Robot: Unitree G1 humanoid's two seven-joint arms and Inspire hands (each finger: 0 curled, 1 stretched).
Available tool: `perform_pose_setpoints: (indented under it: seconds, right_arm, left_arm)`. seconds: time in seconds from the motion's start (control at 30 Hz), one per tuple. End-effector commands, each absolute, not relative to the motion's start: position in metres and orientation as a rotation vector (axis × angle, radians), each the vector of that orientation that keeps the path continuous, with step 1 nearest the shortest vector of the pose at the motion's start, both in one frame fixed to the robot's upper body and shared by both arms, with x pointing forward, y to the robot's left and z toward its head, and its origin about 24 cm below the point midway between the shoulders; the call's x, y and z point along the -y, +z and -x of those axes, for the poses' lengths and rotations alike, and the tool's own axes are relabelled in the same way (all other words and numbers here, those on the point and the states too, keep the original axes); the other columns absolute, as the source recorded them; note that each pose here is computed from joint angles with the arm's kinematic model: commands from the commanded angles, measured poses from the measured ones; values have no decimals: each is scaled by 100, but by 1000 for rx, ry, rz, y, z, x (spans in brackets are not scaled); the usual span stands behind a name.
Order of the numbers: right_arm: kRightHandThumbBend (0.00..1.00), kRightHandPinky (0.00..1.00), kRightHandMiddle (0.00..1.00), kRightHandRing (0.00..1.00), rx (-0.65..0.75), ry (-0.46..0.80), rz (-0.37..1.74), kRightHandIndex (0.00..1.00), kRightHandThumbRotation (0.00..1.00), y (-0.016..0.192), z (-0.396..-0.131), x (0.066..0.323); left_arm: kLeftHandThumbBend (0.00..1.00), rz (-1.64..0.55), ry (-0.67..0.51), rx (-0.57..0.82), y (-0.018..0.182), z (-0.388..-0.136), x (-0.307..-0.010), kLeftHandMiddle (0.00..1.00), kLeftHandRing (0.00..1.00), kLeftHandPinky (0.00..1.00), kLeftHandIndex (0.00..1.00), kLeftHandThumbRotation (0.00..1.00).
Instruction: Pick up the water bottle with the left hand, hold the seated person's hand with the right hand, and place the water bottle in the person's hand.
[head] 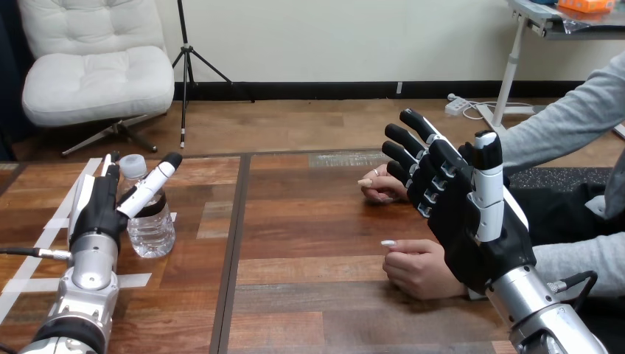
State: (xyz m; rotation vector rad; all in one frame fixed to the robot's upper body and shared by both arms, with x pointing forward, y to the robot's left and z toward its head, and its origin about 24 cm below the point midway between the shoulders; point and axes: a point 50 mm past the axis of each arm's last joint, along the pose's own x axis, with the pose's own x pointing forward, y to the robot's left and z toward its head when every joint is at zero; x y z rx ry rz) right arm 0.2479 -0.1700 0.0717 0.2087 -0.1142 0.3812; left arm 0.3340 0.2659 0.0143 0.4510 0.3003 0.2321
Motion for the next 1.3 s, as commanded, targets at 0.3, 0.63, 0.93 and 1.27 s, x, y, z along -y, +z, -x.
perform_pose_setpoints:
  seconds: [0.3,0.63,0.93,1.27]
  right_arm:
    - [91,100,94,96,214,395,-205,96,100,94,-251,171]
    - [91,100,94,95,215,389,-208,95,100,94,-251,171]
    - [91,100,94,95,214,389,-205,95,100,93,-252,171]
    - [92,100,94,95,215,390,-200,95,100,94,-251,171]
  left_arm:
    - [99,-464,226,-264,21,-339,-262,100,100,100,100,68]
    - [100,-447,241,-258,20,-338,-262,100,100,100,100,56]
    - [100,-439,249,-261,20,-338,-262,100,100,100,100,46]
    - [100,-439,263,-279,18,-338,-263,100,100,100,100,38]
